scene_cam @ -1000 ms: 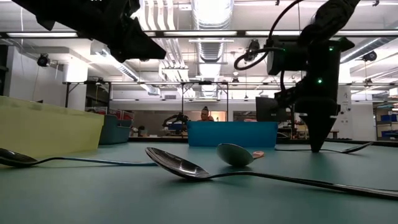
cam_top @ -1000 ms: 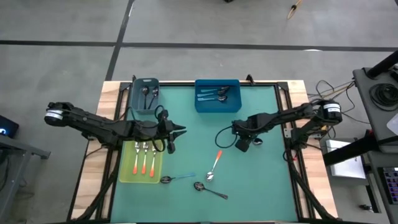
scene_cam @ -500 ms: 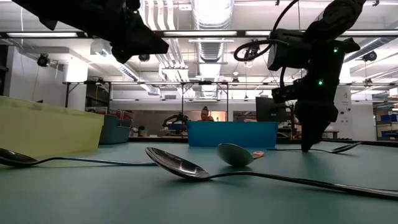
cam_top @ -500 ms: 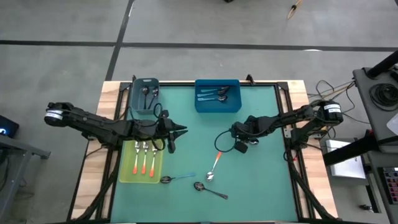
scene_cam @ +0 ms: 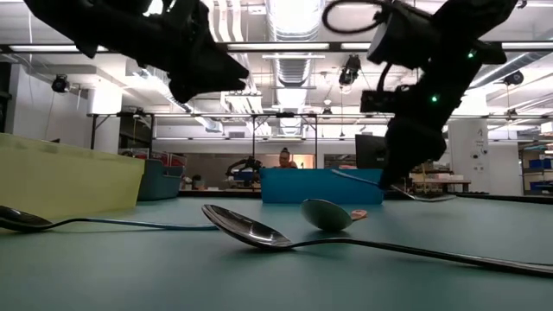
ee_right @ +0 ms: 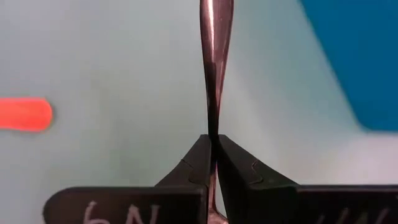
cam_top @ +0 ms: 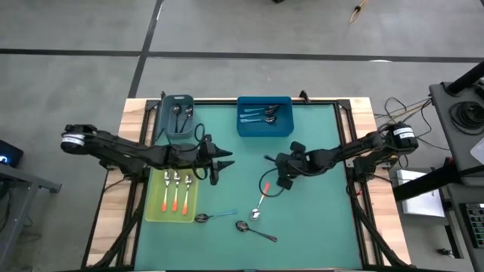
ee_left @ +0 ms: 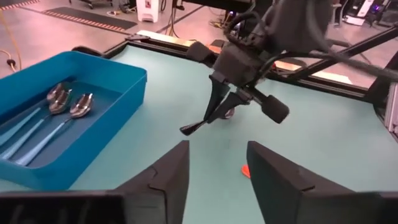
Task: Sort silverware by color (type)
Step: Put the black spoon into the blue bin
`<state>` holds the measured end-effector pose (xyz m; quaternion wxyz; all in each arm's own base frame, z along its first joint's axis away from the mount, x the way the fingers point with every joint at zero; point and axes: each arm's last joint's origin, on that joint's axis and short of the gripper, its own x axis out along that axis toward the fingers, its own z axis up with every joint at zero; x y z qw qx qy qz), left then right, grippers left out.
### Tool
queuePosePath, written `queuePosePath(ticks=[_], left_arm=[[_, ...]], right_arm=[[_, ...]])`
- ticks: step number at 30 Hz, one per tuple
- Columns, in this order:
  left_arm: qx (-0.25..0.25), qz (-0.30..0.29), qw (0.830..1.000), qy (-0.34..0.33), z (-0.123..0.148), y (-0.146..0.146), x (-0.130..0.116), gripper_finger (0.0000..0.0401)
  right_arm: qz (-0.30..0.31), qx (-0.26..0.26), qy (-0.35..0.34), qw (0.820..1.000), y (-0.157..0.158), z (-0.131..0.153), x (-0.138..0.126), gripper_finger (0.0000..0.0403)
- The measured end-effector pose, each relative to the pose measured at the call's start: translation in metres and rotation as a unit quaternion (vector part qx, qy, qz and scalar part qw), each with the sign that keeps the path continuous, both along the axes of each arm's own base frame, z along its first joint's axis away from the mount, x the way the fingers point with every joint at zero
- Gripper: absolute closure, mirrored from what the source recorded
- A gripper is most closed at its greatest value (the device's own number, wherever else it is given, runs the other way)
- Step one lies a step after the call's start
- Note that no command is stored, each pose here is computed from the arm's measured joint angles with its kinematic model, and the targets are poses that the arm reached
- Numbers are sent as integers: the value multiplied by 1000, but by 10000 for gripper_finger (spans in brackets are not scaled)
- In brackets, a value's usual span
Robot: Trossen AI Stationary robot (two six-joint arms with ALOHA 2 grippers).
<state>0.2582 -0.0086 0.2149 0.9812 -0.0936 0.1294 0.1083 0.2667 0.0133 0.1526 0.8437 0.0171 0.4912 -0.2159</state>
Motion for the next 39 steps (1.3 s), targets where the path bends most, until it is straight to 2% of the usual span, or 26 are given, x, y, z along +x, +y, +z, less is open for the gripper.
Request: queuePosePath(ticks=[7,15,27,34,39], left_arm=[[-4,7,1000,-3,-21,6,18,218],[-5,22,999,-31,-38,18,33,217],[-3,12,996,-90,-44,20,43,219],[-10,-14,990,-137,-34,19,44,219],[-29,-9,987,-158,-31,19,44,219]], right_arm=[[36,-85,-48,995,10,11,12,394],[68,-181,-72,978,17,39,30,394],[131,-241,-123,954,22,78,54,394],[146,-257,-124,947,22,85,57,394],[150,-261,-122,946,22,86,57,394]])
